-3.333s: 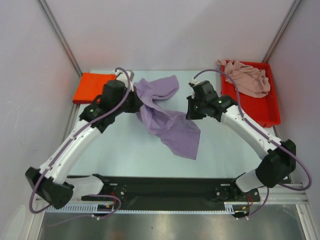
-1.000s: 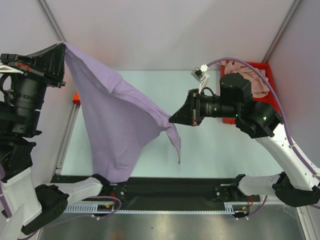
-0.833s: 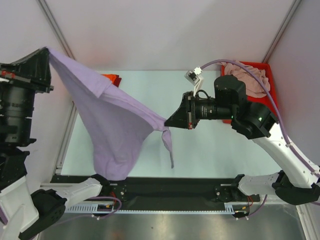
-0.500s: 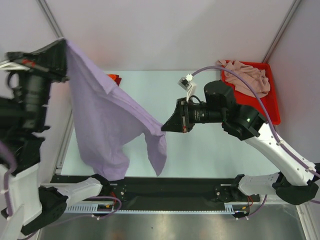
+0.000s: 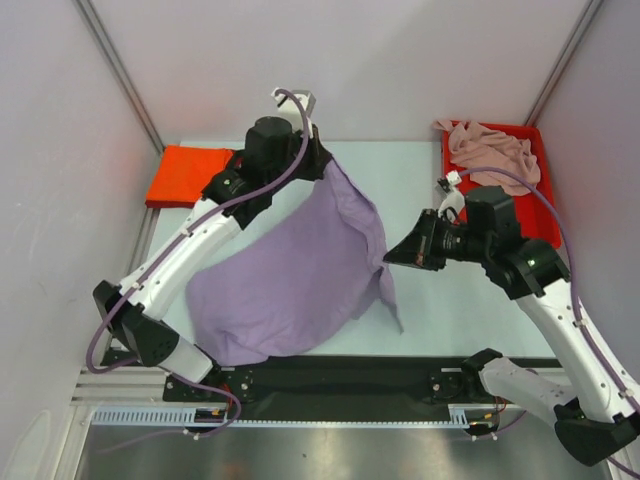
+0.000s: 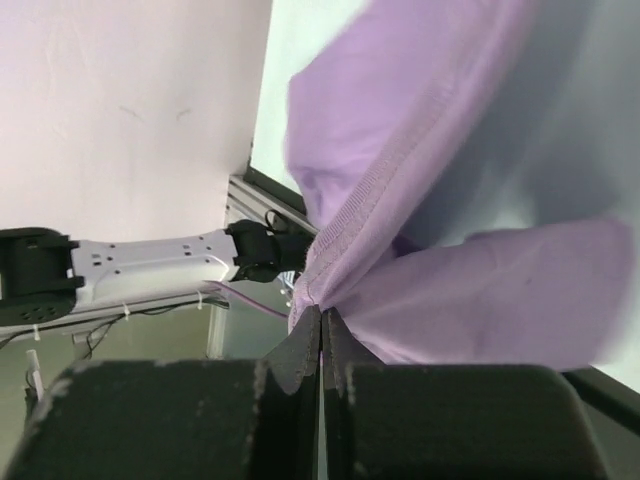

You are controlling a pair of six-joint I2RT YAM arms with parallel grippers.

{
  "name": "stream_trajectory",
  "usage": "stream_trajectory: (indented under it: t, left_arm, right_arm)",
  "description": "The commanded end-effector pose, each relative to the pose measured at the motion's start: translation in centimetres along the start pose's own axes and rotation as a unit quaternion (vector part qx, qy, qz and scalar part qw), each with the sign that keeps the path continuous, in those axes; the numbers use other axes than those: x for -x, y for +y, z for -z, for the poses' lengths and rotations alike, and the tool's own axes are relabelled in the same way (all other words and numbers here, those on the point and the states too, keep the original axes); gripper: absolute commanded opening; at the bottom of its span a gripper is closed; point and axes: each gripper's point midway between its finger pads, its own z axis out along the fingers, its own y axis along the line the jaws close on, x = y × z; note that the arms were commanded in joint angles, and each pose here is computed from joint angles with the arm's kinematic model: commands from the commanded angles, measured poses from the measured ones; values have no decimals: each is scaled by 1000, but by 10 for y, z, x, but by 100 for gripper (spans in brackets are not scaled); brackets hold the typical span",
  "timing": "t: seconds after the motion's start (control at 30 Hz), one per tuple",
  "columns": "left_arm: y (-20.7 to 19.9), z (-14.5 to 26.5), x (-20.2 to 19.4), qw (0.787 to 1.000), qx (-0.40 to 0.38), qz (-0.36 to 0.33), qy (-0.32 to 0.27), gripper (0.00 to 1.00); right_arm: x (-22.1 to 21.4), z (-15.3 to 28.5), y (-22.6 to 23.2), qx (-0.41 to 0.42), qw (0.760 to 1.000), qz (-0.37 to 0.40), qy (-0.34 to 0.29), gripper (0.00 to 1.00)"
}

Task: Fold and stack the t-shirts
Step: Flatten the tshirt out

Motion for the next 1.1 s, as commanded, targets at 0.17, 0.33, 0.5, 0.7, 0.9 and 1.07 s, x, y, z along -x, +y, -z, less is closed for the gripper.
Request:
stream_trajectory:
  t: [0.17, 0.33, 0.5, 0.7, 0.9, 1.07]
  left_arm:
    - [-57, 12, 72, 988, -114, 37, -95, 0]
    - [-62, -5, 61, 990, -112, 13, -84, 0]
    - [-48, -14, 75, 991, -71, -17, -113, 0]
    - [-46, 78, 180, 963, -49, -22, -263, 0]
    - [-42, 197, 251, 928, -39, -42, -367, 0]
    - [-27, 303, 281, 888, -24, -52, -456, 0]
  right_arm:
    - [-8, 26, 34, 78, 997, 18, 10, 0]
    - [0, 20, 25, 52, 999, 4, -8, 0]
    - [25, 4, 21, 41, 999, -12, -33, 0]
    - [33, 13, 46, 60, 998, 33, -13, 0]
    - [-7, 25, 97, 169, 978, 103, 64, 0]
    - [-35, 30, 144, 253, 950, 146, 111, 0]
